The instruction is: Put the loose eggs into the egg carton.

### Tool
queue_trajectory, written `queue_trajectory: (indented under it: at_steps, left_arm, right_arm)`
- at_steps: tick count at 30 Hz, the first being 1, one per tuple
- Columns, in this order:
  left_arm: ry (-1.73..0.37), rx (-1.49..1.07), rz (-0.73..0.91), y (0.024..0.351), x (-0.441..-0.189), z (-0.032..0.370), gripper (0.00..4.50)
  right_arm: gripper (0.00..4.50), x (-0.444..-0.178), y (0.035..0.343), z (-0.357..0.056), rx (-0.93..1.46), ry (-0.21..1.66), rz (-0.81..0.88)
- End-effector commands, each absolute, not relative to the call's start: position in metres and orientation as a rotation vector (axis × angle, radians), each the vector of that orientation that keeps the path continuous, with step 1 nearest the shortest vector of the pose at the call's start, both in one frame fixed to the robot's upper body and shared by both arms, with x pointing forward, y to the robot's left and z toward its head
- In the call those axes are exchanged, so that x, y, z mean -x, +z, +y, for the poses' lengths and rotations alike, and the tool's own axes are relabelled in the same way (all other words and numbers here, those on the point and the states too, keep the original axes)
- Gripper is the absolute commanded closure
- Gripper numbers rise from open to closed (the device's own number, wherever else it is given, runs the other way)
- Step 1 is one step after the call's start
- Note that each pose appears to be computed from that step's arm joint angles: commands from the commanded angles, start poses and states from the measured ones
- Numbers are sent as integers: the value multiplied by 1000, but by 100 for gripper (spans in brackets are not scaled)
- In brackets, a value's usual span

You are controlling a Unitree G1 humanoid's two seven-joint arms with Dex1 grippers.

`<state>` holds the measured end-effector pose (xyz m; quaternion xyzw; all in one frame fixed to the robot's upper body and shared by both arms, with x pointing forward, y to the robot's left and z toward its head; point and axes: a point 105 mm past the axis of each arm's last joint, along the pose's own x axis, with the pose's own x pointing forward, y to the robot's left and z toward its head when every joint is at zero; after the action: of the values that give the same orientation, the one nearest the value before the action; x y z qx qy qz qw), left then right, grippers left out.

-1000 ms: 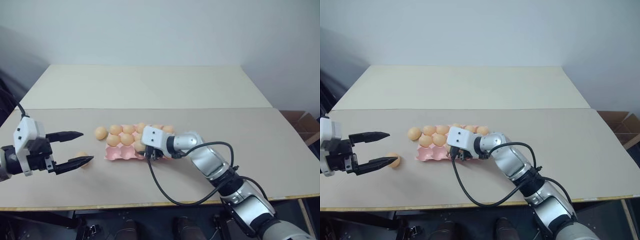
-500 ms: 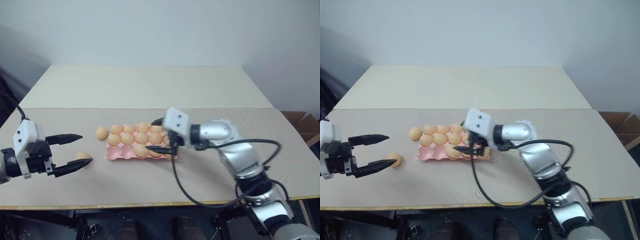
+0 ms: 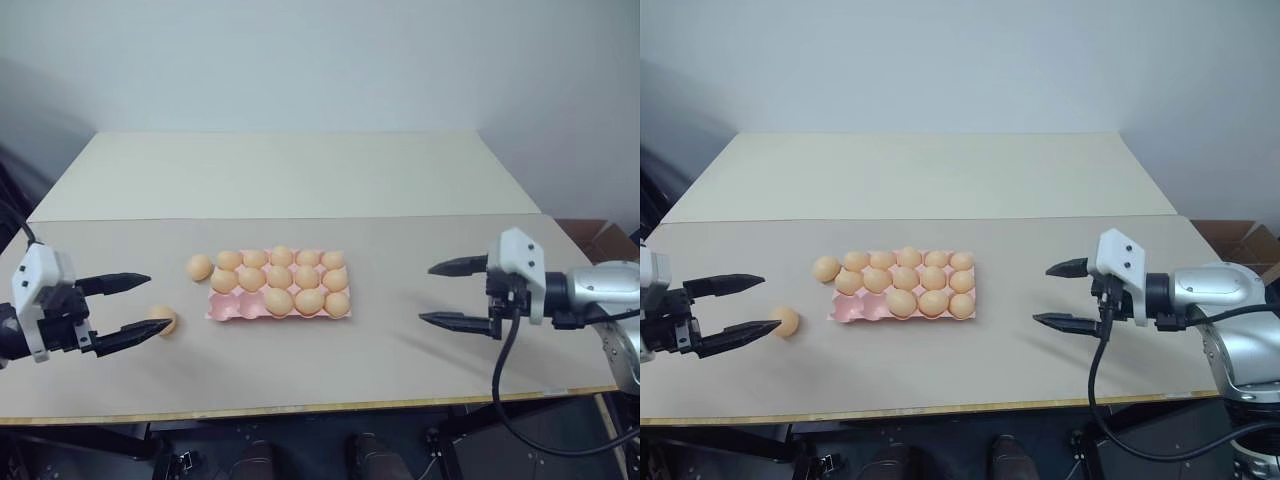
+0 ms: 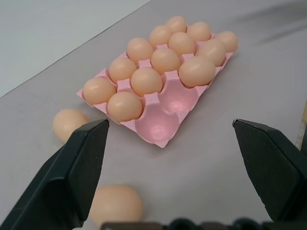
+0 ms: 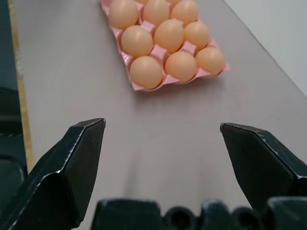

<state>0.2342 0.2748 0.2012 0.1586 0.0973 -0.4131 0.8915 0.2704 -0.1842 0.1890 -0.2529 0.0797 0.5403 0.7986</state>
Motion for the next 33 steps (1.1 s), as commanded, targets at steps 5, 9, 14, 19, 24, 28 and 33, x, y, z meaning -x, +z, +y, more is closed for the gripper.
queue_trajectory:
  at_steps: [5, 9, 14, 19, 24, 28, 33]
  left_arm:
    - [-810, -356, 186, 205, -235, 275, 0]
    - [-710, -344, 234, 193, -244, 281, 0]
    - [-541, -326, 352, 166, -260, 290, 0]
    - [-413, -223, 399, 145, -282, 286, 0]
    - [-329, -207, 540, 114, -297, 283, 0]
    - [-310, -203, 594, 107, -301, 282, 40]
    - [-321, -226, 582, 110, -303, 285, 190]
  right_arm:
    - [4, -267, 204, -184, 580, 1162, 98]
    - [4, -266, 205, -185, 585, 1162, 104]
    - [4, -265, 206, -184, 590, 1163, 105]
    - [4, -261, 209, -181, 590, 1173, 94]
    - [4, -258, 215, -179, 594, 1176, 77]
    - [0, -258, 218, -180, 599, 1167, 71]
    - [0, -257, 219, -181, 596, 1145, 65]
